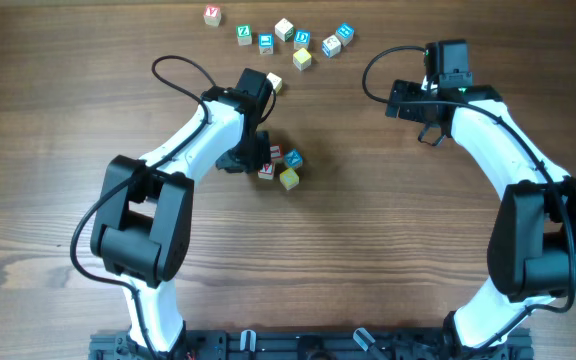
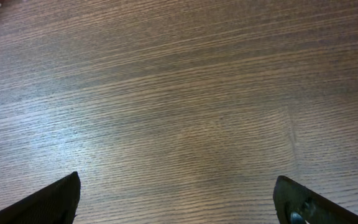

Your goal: Form a circle

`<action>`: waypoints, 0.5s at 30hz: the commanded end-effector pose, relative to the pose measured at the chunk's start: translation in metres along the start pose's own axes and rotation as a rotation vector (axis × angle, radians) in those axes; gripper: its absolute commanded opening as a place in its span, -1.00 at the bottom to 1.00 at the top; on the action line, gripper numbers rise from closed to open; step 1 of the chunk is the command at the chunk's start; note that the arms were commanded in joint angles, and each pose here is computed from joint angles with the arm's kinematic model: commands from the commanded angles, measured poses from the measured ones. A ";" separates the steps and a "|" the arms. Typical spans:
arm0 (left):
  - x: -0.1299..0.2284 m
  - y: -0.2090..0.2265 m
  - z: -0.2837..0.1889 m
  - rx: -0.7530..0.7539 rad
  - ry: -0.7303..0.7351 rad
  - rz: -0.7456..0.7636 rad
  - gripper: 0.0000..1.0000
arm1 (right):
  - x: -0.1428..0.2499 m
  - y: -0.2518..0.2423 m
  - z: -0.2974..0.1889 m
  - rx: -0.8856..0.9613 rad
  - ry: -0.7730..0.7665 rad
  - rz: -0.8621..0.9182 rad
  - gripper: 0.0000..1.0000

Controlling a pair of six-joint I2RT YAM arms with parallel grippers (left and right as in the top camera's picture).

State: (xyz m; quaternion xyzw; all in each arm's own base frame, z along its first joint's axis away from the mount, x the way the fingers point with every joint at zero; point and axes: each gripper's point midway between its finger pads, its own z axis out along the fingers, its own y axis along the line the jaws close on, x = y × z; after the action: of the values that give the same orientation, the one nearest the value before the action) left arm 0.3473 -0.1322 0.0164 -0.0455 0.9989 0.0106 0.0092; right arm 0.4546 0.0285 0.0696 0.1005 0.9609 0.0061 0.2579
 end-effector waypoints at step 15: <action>-0.004 -0.014 -0.042 0.016 -0.011 0.092 -0.17 | -0.012 0.001 -0.011 -0.001 -0.038 0.010 0.99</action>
State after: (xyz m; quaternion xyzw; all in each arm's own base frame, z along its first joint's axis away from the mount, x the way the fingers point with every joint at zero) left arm 0.3559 -0.1344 0.0519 -0.0299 0.9993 0.0186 0.0110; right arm 0.4546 0.0285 0.0696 0.1005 0.9609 0.0061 0.2579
